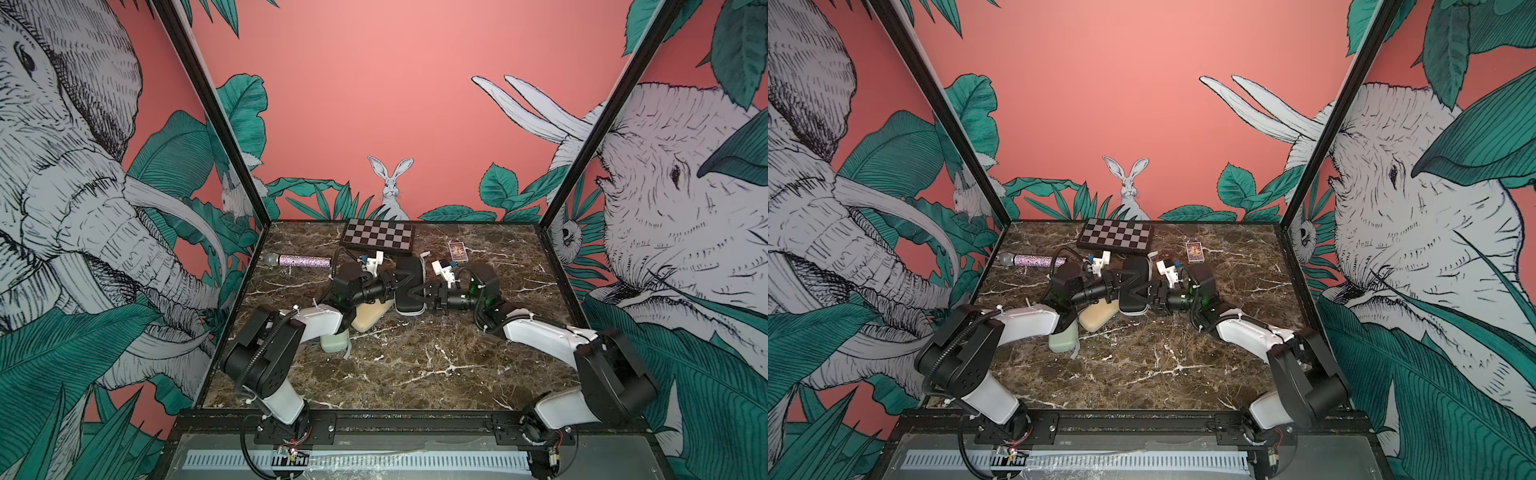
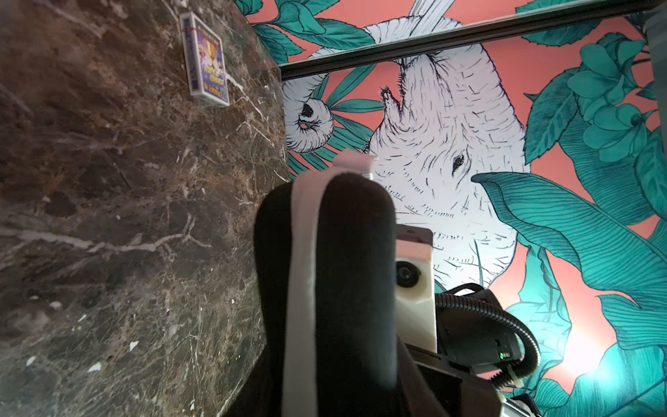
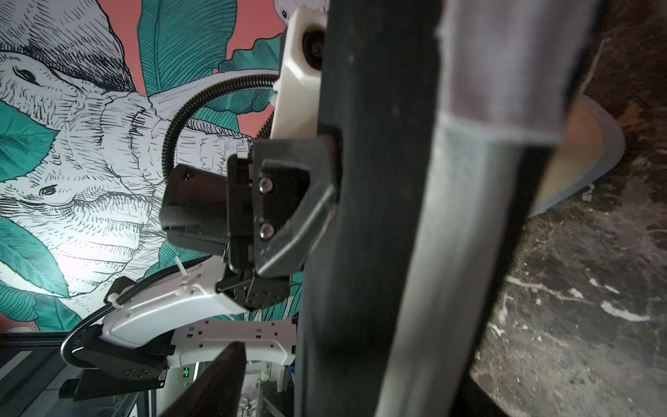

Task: Put umbrellas into zippered umbrella sleeves
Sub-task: Pick up the umbrella sleeve at the center of the board, then zip the zipper on the umbrella sleeve.

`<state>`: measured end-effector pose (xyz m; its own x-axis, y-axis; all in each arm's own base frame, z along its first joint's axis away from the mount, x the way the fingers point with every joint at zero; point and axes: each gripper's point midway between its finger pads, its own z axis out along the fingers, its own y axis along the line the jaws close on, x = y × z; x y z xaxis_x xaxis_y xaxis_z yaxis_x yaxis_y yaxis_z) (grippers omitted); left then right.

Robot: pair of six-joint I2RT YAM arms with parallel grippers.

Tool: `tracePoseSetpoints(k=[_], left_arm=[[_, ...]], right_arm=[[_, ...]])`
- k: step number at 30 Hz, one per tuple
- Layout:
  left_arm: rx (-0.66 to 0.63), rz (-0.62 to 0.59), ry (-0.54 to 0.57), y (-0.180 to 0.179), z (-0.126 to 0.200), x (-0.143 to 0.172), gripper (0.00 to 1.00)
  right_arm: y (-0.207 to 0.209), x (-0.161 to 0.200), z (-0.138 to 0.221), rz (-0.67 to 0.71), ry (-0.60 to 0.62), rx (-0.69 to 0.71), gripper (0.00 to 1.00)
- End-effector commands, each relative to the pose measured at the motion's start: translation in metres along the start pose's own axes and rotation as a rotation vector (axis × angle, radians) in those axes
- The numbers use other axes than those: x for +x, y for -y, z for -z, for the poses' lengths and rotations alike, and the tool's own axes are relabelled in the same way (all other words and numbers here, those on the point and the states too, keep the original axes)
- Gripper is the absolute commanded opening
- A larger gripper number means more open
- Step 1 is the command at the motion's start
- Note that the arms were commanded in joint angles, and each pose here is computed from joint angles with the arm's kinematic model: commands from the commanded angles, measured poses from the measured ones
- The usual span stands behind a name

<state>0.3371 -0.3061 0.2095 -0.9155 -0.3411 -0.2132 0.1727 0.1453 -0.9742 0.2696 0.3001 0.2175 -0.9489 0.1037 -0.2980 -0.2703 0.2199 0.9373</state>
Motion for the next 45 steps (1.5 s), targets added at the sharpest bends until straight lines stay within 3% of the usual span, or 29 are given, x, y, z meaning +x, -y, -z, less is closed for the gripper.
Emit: tracePoseSetpoints(k=[1, 3, 9, 12, 18, 30, 45], left_arm=[[0.046, -0.211, -0.035, 0.044, 0.012, -0.016, 0.03], [-0.012, -0.313, -0.080, 0.050, 0.014, -0.016, 0.02], [-0.005, -0.507, -0.097, 0.085, 0.016, -0.022, 0.01], [0.025, -0.546, -0.096, 0.099, 0.017, -0.023, 0.01], [0.057, -0.587, -0.097, 0.113, 0.019, -0.019, 0.00], [0.074, -0.594, -0.103, 0.118, 0.016, -0.014, 0.00], [0.077, -0.575, -0.114, 0.113, 0.016, -0.011, 0.00]], right_arm=[[0.002, -0.009, 0.033, 0.204, 0.050, 0.140, 0.78], [0.019, -0.005, 0.052, 0.381, 0.054, 0.356, 0.78], [0.021, -0.009, 0.076, 0.927, 0.194, 0.627, 0.59], [0.013, -0.006, 0.066, 1.142, 0.170, 0.676, 0.54], [-0.013, -0.002, 0.037, 1.386, 0.161, 0.636, 0.47], [-0.035, -0.001, -0.018, 1.469, 0.121, 0.524, 0.36], [-0.035, -0.011, -0.028, 1.467, 0.132, 0.538, 0.22]])
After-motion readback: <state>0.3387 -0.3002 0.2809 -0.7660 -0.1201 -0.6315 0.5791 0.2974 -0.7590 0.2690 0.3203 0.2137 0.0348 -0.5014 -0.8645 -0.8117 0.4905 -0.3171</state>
